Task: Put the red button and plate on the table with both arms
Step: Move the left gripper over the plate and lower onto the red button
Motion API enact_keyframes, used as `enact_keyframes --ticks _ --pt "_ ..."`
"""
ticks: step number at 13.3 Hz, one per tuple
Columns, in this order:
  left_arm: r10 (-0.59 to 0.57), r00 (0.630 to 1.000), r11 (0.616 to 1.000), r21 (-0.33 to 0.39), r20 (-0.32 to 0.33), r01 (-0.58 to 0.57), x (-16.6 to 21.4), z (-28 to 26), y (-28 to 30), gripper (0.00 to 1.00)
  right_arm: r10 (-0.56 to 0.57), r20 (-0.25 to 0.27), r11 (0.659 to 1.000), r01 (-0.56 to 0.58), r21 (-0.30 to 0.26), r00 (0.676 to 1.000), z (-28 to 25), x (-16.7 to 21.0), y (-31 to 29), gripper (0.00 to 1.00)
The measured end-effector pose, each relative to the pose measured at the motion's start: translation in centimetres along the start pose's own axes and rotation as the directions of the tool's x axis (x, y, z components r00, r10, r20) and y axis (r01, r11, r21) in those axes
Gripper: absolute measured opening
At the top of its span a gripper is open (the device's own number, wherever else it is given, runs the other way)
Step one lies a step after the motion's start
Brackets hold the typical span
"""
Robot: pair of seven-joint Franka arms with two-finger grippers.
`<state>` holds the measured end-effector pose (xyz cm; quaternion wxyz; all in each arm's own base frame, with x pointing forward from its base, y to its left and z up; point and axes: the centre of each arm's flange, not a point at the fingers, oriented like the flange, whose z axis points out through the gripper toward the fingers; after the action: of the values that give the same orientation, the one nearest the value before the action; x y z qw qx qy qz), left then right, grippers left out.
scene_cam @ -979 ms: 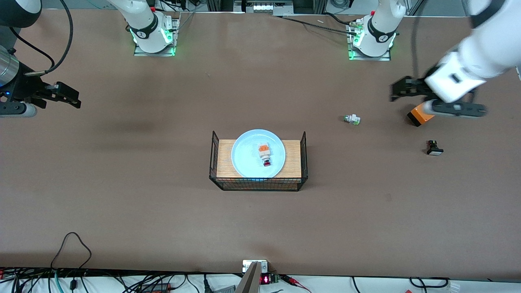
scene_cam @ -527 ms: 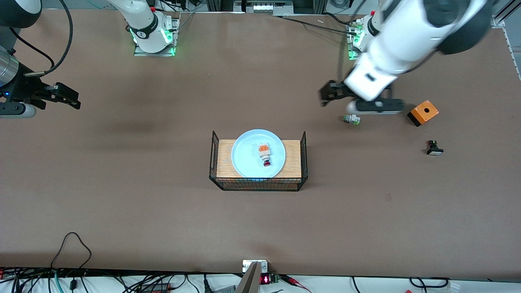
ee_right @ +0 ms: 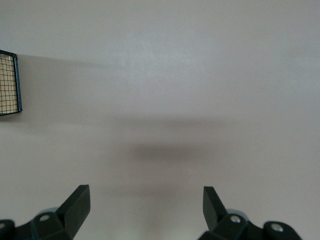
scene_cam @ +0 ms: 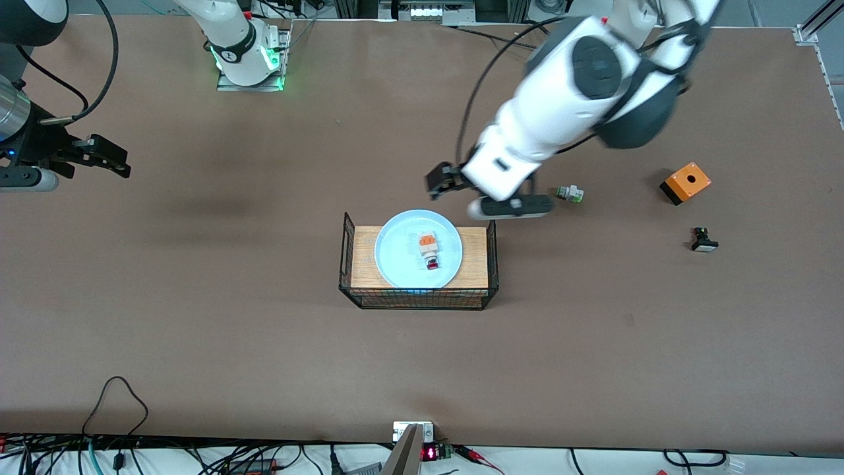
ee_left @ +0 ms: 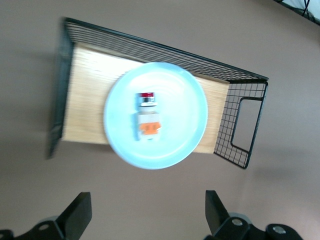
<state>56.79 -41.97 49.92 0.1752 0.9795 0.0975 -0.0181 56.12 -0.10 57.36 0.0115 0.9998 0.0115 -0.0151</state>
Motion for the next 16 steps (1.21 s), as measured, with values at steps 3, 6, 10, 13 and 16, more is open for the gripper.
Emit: enact_keyframes --ticks 3,6,10,13,16 --pt "0.071 0.997 0.994 0.087 -0.043 -0.068 -0.8 6.3 2.0 1.0 0.0 0.0 1.0 0.0 0.0 1.0 0.0 0.0 0.0 1.0" --pt "0.1 0.99 0.99 0.105 -0.096 -0.09 0.4 10.7 1.7 1.0 0.0 0.0 1.0 0.0 0.0 1.0 0.0 0.0 0.0 1.0" --pt "0.113 0.987 0.983 0.16 -0.113 -0.095 1.5 13.7 0.5 0.98 -0.001 0.0 1.0 0.001 0.0 1.0 0.0 0.0 0.0 1.0" --pt "0.126 0.986 0.978 0.18 -0.114 -0.104 1.1 15.3 0.6 0.95 -0.001 0.0 1.0 0.001 0.0 1.0 0.0 0.0 0.0 1.0" --pt "0.133 0.985 0.976 0.186 -0.111 -0.111 0.9 16.4 0.6 0.89 -0.002 0.0 1.0 0.002 0.0 1.0 0.0 0.0 -0.1 1.0"
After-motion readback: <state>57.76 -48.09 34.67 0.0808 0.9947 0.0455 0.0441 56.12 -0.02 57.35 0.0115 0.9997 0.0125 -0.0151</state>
